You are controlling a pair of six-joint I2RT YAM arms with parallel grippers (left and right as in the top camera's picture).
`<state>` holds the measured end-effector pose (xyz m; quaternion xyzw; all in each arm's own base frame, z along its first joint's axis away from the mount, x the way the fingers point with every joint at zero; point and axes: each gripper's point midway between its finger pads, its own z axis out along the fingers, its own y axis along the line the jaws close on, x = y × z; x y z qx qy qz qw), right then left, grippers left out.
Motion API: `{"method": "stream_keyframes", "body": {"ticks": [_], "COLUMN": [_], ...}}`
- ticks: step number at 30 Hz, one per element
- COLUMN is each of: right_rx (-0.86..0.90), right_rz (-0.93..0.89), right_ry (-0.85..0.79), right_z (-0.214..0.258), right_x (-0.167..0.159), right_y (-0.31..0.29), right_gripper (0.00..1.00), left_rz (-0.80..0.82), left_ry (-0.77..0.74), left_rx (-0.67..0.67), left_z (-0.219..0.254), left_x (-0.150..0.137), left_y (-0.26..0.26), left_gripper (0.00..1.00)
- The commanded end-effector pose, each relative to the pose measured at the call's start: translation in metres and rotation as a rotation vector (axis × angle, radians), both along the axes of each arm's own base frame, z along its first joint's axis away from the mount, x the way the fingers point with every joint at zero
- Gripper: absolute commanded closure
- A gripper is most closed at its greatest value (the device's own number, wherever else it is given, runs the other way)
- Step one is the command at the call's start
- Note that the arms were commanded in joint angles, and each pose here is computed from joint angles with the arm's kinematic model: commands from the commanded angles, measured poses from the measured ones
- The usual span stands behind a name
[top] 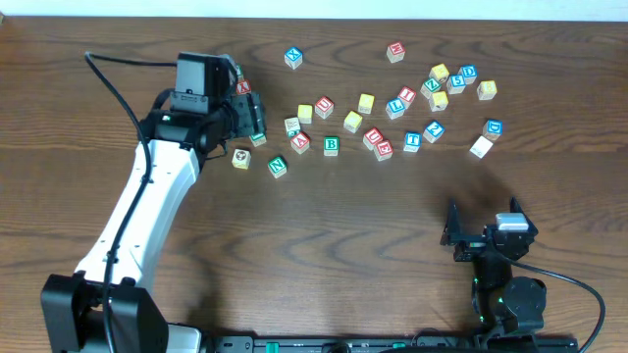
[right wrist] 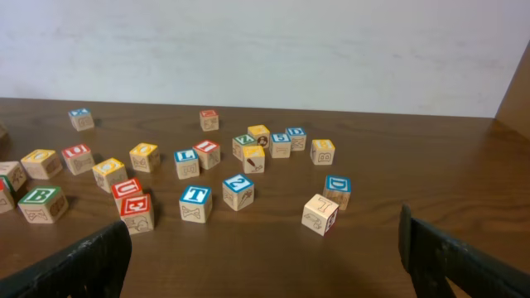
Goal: Spell out ROBOT
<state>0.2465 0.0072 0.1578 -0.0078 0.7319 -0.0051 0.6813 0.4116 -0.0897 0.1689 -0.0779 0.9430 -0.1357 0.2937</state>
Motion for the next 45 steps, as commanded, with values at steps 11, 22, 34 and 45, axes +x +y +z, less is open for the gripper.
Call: {"method": "stream_keyframes", "body": {"ticks": [11,22,34,45], "right_rx": [-0.012,-0.012,-0.012,-0.012], "right_rz": [-0.004,-0.003,-0.004,-0.004], "right_ry": [0.002,0.002,0.002,0.002], "right_z": [-0.001,-0.001,-0.001,-0.001], "right_x": [0.0,0.0,0.0,0.0], "right_y": [-0.001,-0.001,-0.001,-0.001], "right_gripper": [0.01,0.01,0.01,0.01], "left_rz": [0.792,0.92,1.015,1.022], "left_ry": [0.046,0.044,0.07,0.232], "left_rx": [-0.181,-0.321,-0.437,-0.214], "left_z": [0.0,0.002,-0.001,-0.042], "left_x": [-0.016,-0.014,-0.011,0.011], "left_y": [0.01,-0.002,-0.011,-0.019], "left_gripper": [0.12,0.04,0.33,0.26]}}
